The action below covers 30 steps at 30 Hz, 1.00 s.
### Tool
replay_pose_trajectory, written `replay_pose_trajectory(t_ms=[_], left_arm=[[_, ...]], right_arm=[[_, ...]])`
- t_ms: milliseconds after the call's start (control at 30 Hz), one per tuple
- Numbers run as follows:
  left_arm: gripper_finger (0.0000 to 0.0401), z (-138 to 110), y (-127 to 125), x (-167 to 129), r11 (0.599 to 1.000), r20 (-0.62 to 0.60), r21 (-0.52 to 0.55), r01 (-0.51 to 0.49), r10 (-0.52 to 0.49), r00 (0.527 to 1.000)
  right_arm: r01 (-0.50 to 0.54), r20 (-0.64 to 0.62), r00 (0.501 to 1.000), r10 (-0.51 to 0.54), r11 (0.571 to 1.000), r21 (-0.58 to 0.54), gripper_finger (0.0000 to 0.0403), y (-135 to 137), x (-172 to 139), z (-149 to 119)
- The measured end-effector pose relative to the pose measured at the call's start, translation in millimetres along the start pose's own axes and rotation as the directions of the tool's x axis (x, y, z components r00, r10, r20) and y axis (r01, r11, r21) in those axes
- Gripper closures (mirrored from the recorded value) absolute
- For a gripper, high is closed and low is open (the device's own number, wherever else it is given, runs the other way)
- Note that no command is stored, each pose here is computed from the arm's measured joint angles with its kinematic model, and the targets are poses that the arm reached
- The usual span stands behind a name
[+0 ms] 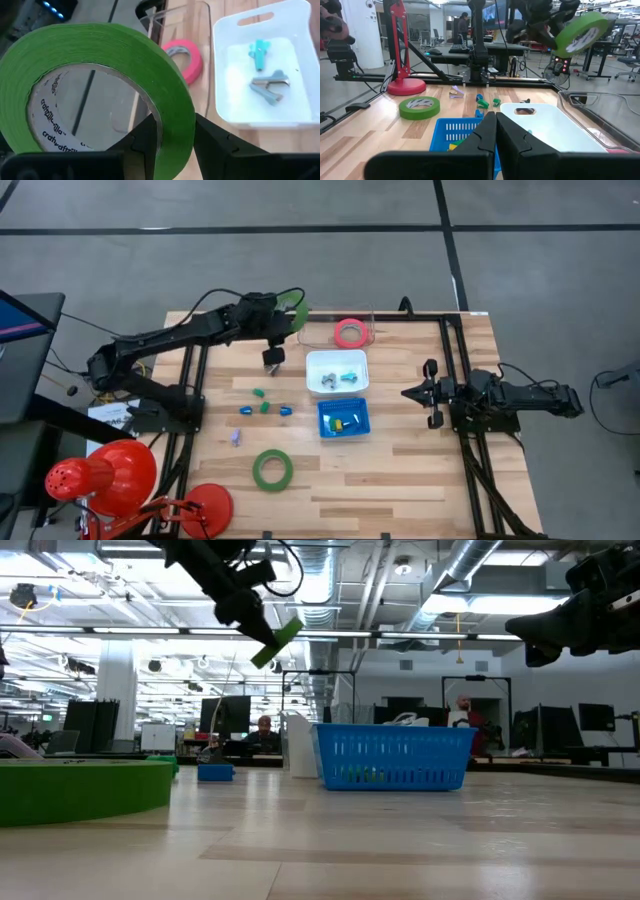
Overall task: Pick and place Stapler, Stapler remover, tape
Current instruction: Put the top green tape into the transparent bin
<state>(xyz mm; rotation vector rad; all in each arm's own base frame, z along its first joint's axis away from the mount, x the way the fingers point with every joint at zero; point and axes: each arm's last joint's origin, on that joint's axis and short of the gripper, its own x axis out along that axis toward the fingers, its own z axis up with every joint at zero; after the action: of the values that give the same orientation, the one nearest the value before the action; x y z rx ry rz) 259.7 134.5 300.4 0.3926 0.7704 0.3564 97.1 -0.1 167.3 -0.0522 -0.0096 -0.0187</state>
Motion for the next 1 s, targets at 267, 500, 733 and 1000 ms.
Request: replay_pose_trajectory(t_ms=[267, 500, 733, 1000], left_arm=[[0.0302, 19, 6, 13, 1.0, 0.056, -0.002, -0.018, 0.018, 0.998], [0.0302, 49, 24, 13, 0.999, 0.131, -0.014, -0.047, 0.049, 0.99], [0.0302, 64, 32, 20, 0.998, 0.151, -0.019, -0.052, 0.054, 0.987], [0.0302, 59, 25, 46, 0.999, 0.12, -0.041, 0.029, -0.024, 0.993]], right_arm=[[0.0, 0.0, 1.0, 0.0, 1.0, 0.0, 0.0402, 0, 0, 0], [0.0, 0.0, 1.0, 0.0, 1.0, 0.0, 0.0402, 0, 0, 0], [0.0, 0.0, 1.0, 0.0, 1.0, 0.0, 0.0402, 0, 0, 0], [0.0, 0.0, 1.0, 0.0, 1.0, 0.0, 0.0402, 0, 0, 0]])
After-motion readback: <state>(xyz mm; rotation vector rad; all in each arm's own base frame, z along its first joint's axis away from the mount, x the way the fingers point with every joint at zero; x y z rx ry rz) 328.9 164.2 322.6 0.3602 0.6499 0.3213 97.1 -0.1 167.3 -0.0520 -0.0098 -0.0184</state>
